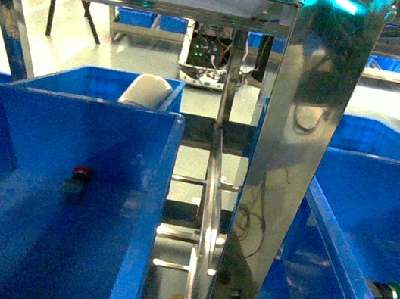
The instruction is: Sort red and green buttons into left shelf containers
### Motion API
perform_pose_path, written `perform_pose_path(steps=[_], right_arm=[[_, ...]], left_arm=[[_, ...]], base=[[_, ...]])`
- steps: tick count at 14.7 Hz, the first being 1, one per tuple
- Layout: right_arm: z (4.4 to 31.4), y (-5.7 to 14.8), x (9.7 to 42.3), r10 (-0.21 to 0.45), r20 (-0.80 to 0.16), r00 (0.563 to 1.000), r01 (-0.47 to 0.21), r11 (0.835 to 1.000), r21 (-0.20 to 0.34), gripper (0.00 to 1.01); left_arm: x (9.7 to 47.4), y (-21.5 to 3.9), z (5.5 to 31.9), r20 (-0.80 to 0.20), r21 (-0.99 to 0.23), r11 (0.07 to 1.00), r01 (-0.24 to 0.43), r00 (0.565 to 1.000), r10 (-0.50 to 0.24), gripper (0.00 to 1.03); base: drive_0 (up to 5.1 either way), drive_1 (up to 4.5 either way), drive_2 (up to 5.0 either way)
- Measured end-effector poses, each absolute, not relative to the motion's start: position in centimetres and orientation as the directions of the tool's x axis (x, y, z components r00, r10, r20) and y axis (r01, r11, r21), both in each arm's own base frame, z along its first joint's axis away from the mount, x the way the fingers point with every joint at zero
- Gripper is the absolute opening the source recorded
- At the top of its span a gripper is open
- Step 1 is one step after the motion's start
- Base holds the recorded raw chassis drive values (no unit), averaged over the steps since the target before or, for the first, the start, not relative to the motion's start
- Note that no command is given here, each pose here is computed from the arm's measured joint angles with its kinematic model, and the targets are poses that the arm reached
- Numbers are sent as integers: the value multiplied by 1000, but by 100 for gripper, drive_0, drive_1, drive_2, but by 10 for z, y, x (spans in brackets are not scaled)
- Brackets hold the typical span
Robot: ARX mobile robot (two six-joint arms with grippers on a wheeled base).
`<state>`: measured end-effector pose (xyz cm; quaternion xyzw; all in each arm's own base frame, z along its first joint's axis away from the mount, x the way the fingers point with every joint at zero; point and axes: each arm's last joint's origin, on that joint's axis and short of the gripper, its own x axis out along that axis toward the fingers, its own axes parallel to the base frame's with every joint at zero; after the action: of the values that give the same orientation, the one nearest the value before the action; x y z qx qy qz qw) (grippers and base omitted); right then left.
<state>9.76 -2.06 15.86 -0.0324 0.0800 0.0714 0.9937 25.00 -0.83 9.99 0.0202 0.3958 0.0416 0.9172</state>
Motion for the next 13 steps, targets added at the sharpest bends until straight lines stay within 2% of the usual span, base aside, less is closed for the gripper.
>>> perform_pose_path(steps=[1,3,7,9,12,13], right_arm=[[159,-21,98,137,-164,977,-147,988,-53,98],[159,-21,98,137,-164,977,-147,988,-53,98],[159,-21,98,137,-164,977,-147,988,-53,98],[158,-21,98,137,-164,977,-147,988,-53,98],[158,-21,98,137,-164,977,-147,988,-53,98],[158,-21,98,137,-164,977,-147,988,-53,98]], left_arm=[[242,-10,99,-733,50,997,-66,675,82,98],[234,-10,107,-702,24,997,-78,708,73,98],[217,-6,123,-668,-21,994,-112,741,70,98],[193,2,144,-613,-54,989,-141,786,79,98],[162,9,185,-452,-73,980,-185,882,133,98],[150,8,200,-409,-81,981,-176,903,128,98]], base=[[0,0,0],[0,0,0],[0,0,0],[0,0,0],[0,0,0],[0,0,0]])
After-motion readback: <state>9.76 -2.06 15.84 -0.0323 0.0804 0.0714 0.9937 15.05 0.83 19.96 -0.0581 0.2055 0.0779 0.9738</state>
